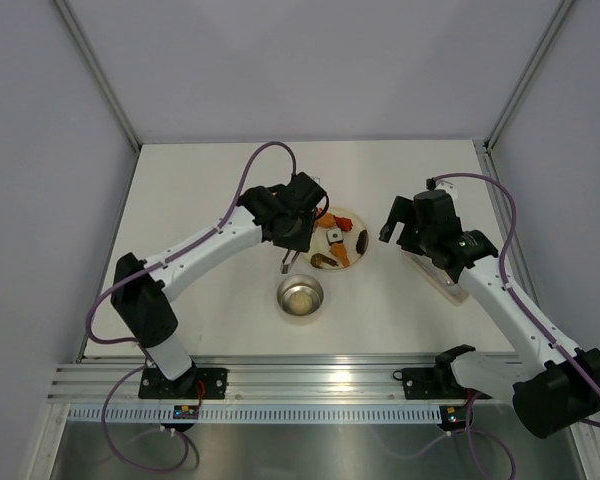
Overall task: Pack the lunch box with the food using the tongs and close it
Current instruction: Pick up the fake food from the plate, then place the fake food in the packing box.
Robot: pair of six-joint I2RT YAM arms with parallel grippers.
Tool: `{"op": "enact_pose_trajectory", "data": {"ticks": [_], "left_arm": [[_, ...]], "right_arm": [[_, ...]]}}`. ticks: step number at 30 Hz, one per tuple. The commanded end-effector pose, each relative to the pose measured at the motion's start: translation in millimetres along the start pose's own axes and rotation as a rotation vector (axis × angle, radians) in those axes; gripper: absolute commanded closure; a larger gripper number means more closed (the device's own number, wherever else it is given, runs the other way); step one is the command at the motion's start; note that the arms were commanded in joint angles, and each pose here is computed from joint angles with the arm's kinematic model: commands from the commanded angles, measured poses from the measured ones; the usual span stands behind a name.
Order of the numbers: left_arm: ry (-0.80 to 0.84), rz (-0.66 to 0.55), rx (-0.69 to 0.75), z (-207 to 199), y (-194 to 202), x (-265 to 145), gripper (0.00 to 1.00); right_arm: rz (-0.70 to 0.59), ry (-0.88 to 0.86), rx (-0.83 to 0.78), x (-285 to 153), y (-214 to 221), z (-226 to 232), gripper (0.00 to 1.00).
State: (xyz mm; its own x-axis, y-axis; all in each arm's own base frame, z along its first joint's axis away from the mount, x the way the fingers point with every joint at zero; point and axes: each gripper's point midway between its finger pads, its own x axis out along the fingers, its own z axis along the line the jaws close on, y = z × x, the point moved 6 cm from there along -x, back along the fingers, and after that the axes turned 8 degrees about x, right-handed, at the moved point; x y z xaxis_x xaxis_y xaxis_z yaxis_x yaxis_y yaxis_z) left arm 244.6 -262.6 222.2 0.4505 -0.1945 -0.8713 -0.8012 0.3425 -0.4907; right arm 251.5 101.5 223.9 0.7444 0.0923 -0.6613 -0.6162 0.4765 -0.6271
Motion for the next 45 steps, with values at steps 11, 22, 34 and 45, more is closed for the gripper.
{"op": "enact_pose_trajectory", "data": {"ticks": [11, 22, 34, 45], "left_arm": [[0.132, -0.085, 0.102, 5, 29, -81, 0.79], [0.191, 0.001, 0.185, 11, 96, -98, 0.79], [0.222, 0.077, 0.219, 7, 134, -101, 0.79], [0.158, 0.105, 0.221, 9, 137, -86, 0.57]], "right_arm": [[-0.033, -0.030, 0.019, -5, -7, 6, 0.00], [-0.020, -0.028, 0.016, 0, -6, 8, 0.01], [-0.016, -0.035, 0.019, 0, -5, 8, 0.00], [-0.016, -0.031, 0.017, -2, -5, 7, 0.01]]}}
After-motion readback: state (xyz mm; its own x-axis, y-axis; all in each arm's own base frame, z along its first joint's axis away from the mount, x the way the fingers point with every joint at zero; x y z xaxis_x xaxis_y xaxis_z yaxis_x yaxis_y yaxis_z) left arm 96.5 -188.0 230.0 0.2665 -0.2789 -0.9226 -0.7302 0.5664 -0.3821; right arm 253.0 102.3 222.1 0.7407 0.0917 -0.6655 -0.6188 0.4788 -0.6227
